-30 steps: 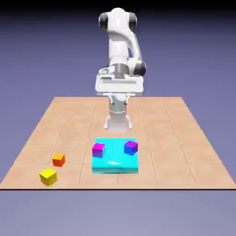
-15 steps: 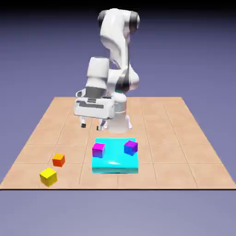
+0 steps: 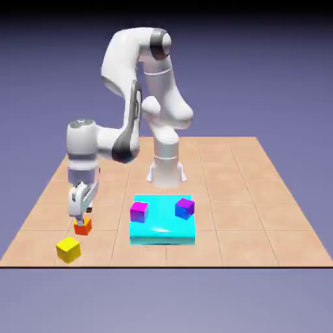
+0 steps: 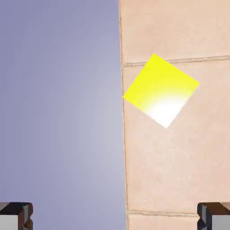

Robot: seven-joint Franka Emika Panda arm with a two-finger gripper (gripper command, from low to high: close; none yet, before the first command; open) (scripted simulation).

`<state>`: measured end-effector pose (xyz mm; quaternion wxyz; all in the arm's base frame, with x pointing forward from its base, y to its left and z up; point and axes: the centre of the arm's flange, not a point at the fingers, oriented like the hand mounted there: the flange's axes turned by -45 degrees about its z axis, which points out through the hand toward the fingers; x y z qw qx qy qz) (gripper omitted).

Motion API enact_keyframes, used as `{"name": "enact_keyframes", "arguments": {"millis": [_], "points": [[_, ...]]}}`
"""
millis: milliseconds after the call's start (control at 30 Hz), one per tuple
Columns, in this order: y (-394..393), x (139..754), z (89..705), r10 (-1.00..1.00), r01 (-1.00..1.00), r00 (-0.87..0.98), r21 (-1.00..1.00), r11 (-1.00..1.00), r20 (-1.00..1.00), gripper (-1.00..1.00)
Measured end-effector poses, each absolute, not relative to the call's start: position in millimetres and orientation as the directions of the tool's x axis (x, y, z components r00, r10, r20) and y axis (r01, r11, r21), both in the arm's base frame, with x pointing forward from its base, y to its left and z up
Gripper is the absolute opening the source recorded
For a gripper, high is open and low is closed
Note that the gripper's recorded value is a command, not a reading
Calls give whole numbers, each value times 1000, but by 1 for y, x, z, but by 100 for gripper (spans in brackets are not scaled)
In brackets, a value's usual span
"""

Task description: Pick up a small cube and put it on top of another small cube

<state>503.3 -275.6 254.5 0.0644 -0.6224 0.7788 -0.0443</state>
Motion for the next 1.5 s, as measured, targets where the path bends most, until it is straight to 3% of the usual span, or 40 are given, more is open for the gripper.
{"name": "enact_keyframes", "arguments": {"millis": [233,400,433,500,633,1000,1367,1500], "points": [[-347,486,197,-776,-789,-605,0,614,-178,0],[-340,491,131,-776,-789,-605,0,615,-179,0],[-339,492,127,-776,-789,-605,0,614,-178,-100],[-340,492,127,-776,-789,-605,-1,615,-178,-100],[-346,487,193,-776,-789,-605,-1,615,-179,-100],[-137,491,273,-989,-999,46,23,-49,-141,-100],[31,403,319,-733,-743,658,7,-669,-172,-100],[49,387,309,-670,-681,720,-2,-732,-179,-100]]}}
